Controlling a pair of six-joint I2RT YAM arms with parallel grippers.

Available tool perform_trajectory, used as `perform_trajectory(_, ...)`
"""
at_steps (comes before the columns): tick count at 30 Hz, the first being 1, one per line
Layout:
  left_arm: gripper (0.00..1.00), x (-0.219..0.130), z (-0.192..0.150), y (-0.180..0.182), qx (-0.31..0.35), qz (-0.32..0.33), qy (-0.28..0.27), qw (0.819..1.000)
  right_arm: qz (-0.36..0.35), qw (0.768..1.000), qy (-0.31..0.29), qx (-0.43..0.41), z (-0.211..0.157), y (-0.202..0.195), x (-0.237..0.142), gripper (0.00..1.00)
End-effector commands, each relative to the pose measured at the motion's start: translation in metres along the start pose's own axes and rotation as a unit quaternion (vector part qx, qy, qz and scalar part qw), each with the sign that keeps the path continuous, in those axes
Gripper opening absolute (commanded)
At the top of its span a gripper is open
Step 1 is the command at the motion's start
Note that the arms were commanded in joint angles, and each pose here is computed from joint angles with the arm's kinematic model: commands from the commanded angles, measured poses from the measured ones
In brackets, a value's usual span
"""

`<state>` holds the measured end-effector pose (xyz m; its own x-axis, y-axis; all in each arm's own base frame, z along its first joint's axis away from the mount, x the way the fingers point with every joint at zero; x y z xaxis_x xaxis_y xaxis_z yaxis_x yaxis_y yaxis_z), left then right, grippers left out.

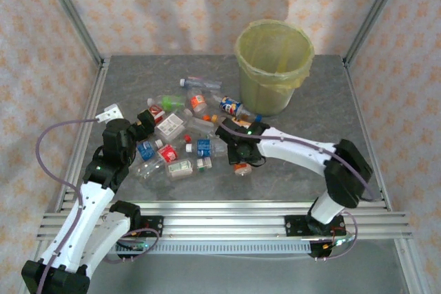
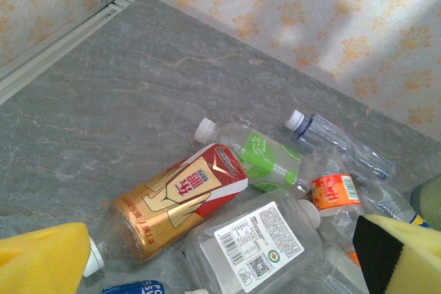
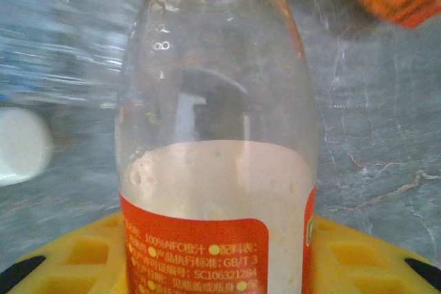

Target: Put the plastic bottles in the bin

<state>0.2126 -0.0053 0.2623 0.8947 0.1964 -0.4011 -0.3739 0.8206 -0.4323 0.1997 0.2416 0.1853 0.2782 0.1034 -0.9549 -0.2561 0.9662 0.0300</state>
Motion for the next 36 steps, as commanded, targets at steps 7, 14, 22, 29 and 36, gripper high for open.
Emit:
perform_trajectory(7,1.00,-0.010,0.011,-0.009,0.001,-0.021,-0.006,1.000,-0.008,0.978,-0.200,-0.062,0.060,-0.014,-0.148,0.24)
perform_trajectory(14,1.00,-0.012,0.014,-0.013,-0.005,-0.038,-0.008,0.999,-0.104,0.936,-0.333,-0.042,0.124,-0.045,-0.208,0.22)
perform_trajectory(22,1.00,-0.008,0.014,-0.018,-0.009,-0.048,-0.003,0.999,-0.134,0.916,-0.379,0.009,0.200,-0.083,-0.226,0.22)
perform_trajectory(29,1.00,-0.008,0.014,-0.019,-0.006,-0.048,0.004,0.999,-0.162,0.915,-0.369,0.033,0.257,-0.106,-0.205,0.22)
perform_trajectory(36,1.00,-0.011,0.015,-0.017,-0.001,-0.045,0.005,0.999,-0.150,0.936,-0.315,0.056,0.279,-0.130,-0.147,0.23)
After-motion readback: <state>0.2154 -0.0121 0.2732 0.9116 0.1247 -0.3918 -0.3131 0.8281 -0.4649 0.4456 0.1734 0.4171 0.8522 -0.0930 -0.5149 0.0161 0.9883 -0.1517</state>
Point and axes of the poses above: each hand's point on the last joint's axis, 136 mm out from that joint toward the fingers, its own x axis out along the fingers, its own y axis along the line the jaws close on, z = x × y, the point moved 8 cm from there along -x, back along the fingers, and after that the axes turned 6 degrees about -x, right-handed, at the moved point
